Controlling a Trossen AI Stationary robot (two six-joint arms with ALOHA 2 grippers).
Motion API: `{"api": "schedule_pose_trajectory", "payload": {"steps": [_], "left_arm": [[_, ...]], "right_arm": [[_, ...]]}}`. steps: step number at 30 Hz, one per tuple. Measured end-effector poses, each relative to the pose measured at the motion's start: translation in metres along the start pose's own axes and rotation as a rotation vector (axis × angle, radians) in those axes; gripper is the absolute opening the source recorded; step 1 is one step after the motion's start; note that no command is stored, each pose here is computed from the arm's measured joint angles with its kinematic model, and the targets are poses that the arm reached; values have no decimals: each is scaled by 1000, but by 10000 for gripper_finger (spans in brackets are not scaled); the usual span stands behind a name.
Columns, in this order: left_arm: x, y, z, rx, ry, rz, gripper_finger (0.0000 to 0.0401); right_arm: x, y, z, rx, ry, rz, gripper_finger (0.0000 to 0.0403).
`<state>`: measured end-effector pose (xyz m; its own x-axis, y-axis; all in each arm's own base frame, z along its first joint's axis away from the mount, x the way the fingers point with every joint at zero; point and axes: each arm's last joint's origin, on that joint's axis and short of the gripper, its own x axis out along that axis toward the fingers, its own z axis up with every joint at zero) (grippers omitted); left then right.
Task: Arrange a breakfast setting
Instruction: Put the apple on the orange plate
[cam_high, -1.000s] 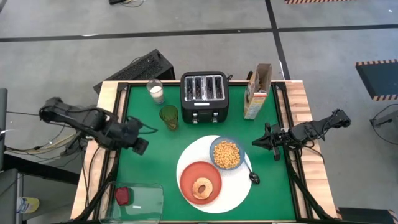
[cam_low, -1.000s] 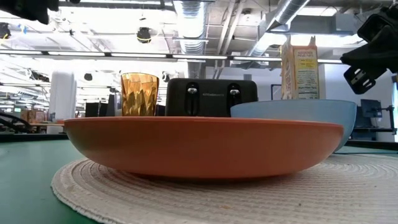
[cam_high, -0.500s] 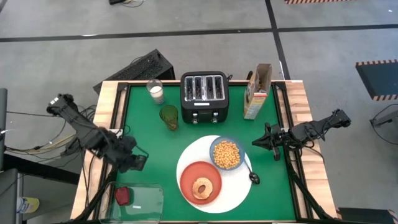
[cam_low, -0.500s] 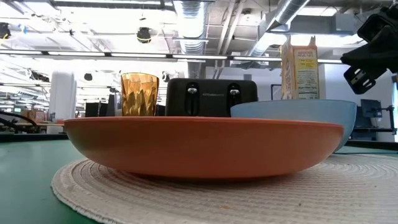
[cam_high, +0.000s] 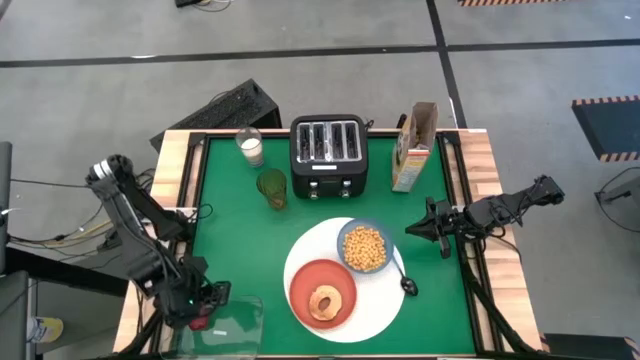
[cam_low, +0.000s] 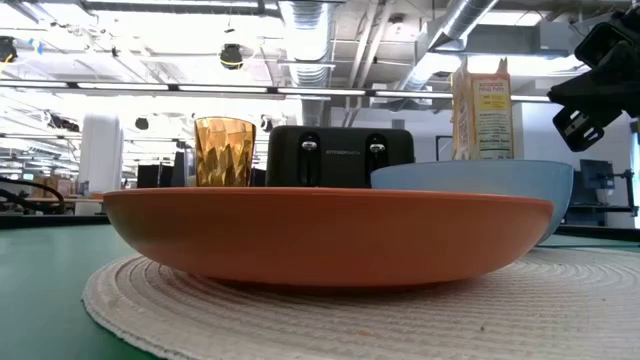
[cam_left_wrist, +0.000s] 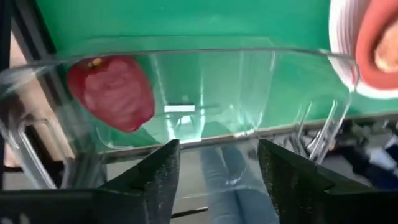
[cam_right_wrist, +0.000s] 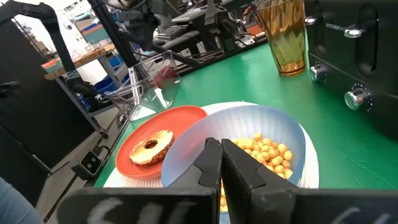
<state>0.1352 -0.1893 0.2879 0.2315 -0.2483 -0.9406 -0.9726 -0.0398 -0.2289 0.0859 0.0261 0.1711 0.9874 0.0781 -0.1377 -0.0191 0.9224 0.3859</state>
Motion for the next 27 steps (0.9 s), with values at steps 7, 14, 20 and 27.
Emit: {"api": "schedule_pose_trajectory", "payload": {"steps": [7,14,20,27], "left_arm": [[3,11,-14,-170,68,64,246],[17,17,-28,-257,71,116,280],[31,23,-35,-298,28,195,310],[41,26,-34,-305,-52,275,333]], "right_arm": [[0,0,0,0,0,0,33],[0,0,0,0,1,-1,33],[0,0,0,0,1,-1,33],[0,0,0,0,1,-1,33]]}}
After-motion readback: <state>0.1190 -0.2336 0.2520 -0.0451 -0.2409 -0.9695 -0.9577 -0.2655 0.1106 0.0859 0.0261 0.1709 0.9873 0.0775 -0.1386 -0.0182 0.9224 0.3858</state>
